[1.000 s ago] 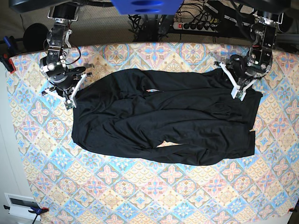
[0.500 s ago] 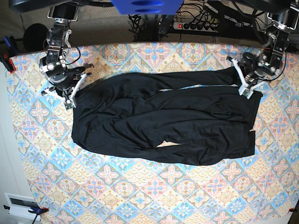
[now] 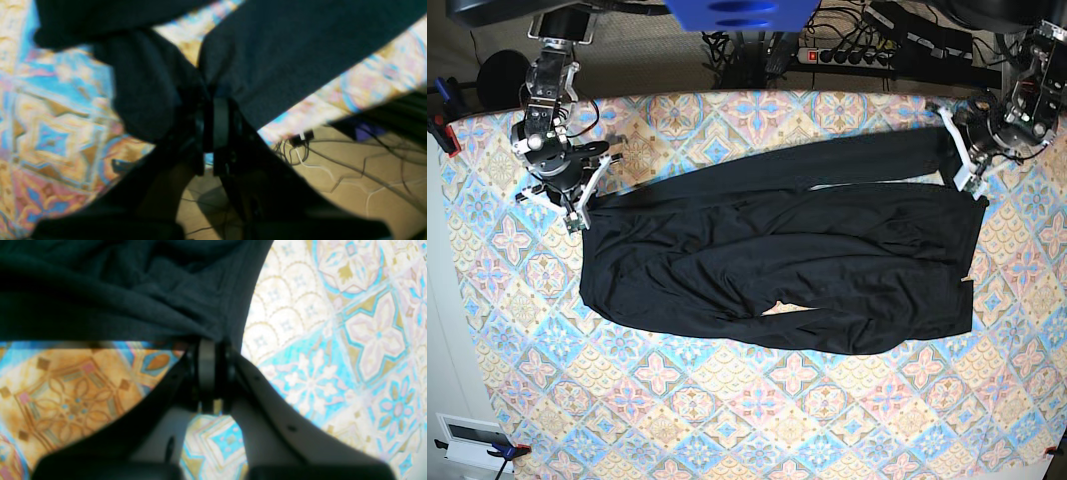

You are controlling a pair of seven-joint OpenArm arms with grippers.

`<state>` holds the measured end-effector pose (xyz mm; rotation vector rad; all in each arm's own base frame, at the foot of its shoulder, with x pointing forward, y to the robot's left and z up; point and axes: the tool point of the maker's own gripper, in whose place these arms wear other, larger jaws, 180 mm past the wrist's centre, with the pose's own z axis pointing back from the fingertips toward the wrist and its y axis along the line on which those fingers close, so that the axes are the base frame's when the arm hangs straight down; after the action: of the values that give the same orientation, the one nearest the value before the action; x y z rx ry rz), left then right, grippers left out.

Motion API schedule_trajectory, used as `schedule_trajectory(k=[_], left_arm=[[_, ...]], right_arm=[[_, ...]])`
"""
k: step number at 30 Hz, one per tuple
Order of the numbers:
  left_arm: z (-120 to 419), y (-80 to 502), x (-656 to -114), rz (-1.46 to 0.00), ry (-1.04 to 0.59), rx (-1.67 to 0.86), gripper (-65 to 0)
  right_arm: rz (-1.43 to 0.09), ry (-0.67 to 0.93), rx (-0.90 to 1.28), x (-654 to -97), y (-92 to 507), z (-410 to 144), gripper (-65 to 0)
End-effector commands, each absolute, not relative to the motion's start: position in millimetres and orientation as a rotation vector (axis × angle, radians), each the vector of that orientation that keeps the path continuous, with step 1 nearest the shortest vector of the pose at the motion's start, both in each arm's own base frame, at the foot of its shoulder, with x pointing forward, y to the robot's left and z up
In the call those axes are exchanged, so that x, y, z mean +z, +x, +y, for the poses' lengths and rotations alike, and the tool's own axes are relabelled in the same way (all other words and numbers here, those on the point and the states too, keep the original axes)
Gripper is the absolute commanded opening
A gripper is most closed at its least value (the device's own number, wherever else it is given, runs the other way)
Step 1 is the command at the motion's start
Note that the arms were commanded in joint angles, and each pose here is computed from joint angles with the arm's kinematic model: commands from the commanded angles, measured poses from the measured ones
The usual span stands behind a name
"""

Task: Layout the t-shirt on the table in an organized manner, then fold the t-shirt properly
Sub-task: 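Regrasp the shirt edge with the left gripper and pull it taut, then reach the left gripper along the shirt and grasp its hem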

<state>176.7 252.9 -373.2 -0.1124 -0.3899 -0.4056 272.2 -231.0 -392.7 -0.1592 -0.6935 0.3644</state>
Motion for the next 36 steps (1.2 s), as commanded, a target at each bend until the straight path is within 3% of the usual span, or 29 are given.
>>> schedule_trajectory(k=[1, 8, 20, 23, 27, 30, 36], left_arm=[[253.1, 179.6, -366.0, -0.406, -0.109, -0.425, -65.0], [260.1, 156.4, -374.4, -0.329, -0.095, -0.452, -65.0], [261.0, 158.6, -374.5, -0.332, -0.095, -0.442, -64.1], [263.3, 157.8, -373.9, -0.305, -0.085, -0.443, -59.4], [258.8, 155.9, -374.6, -0.279, -0.114, -0.402, -47.7], [261.6, 174.5, -363.7, -0.337, -0.119, -0.355, -39.7], [293.7, 215.7, -331.8, -0.518, -0.105, -0.125, -39.6]], right_arm=[[-0.742, -0.189, 0.37, -376.7, 282.1, -237.7, -65.0], [-0.71, -0.213, 0.391, -380.2, 271.3, -248.0, -65.0], [-0.68, -0.216, 0.397, -386.9, 261.6, -251.1, -65.0], [-0.677, -0.213, 0.399, -388.1, 261.2, -250.2, -65.0], [-0.678, -0.212, 0.4, -387.9, 261.8, -249.7, -65.0], [-0.677, -0.211, 0.401, -388.5, 261.7, -249.3, -65.0], [-0.675, -0.21, 0.401, -389.0, 261.4, -249.4, -65.0]])
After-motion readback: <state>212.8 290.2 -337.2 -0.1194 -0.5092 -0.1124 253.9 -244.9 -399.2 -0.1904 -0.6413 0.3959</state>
